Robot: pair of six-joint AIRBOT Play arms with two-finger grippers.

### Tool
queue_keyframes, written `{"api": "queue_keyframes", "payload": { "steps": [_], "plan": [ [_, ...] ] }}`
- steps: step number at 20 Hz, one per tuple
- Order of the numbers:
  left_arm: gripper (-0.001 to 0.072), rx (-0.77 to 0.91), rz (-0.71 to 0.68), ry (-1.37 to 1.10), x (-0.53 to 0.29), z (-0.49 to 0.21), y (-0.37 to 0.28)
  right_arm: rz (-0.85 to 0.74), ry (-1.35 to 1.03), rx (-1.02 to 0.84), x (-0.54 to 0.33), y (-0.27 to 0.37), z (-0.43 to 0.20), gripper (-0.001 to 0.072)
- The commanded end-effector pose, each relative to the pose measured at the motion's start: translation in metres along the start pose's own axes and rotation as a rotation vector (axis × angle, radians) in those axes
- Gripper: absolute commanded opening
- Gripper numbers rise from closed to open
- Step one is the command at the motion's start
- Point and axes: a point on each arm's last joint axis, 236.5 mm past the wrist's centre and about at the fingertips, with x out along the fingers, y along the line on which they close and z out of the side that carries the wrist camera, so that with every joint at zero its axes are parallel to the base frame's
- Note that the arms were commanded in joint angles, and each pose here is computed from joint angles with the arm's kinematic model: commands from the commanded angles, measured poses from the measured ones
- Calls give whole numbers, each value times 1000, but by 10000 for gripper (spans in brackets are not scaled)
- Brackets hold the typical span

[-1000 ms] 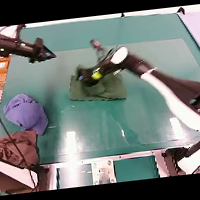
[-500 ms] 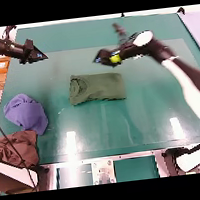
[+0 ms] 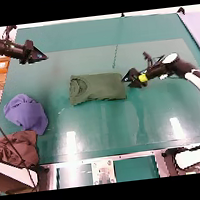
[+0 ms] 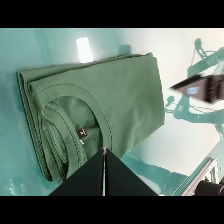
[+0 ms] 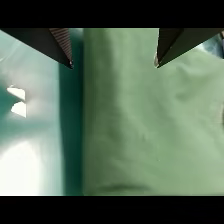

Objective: Fold the shirts.

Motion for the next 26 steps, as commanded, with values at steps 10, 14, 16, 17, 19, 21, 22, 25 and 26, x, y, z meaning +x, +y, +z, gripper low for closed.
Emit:
{"api": "queue_keyframes", "payload": {
  "steps": [10,14,16,17,19,21,22,25,26],
  "plan": [
    [24,0,-4,19,0,-5,-1,135,-143,-100,-12,63,56,18],
    [23,0,-4,18,0,-4,-1,-106,-371,-13,-168,-27,83,17],
    [24,0,-4,16,0,-4,-1,-227,-497,95,-248,-88,67,17],
    [24,0,-2,12,0,-3,-1,-279,-559,168,-285,-121,52,17],
    [23,1,0,1,0,0,0,-375,-657,306,-342,-184,10,17],
    [24,1,4,-12,0,3,1,-430,-736,454,-380,-236,-36,17],
    [24,1,5,-20,0,5,1,-443,-772,538,-393,-261,-62,17],
    [24,1,9,-34,0,8,2,-435,-823,758,-395,-316,-124,17],
    [24,1,8,-32,0,8,2,-431,-813,824,-383,-330,-144,17]
  ]
}}
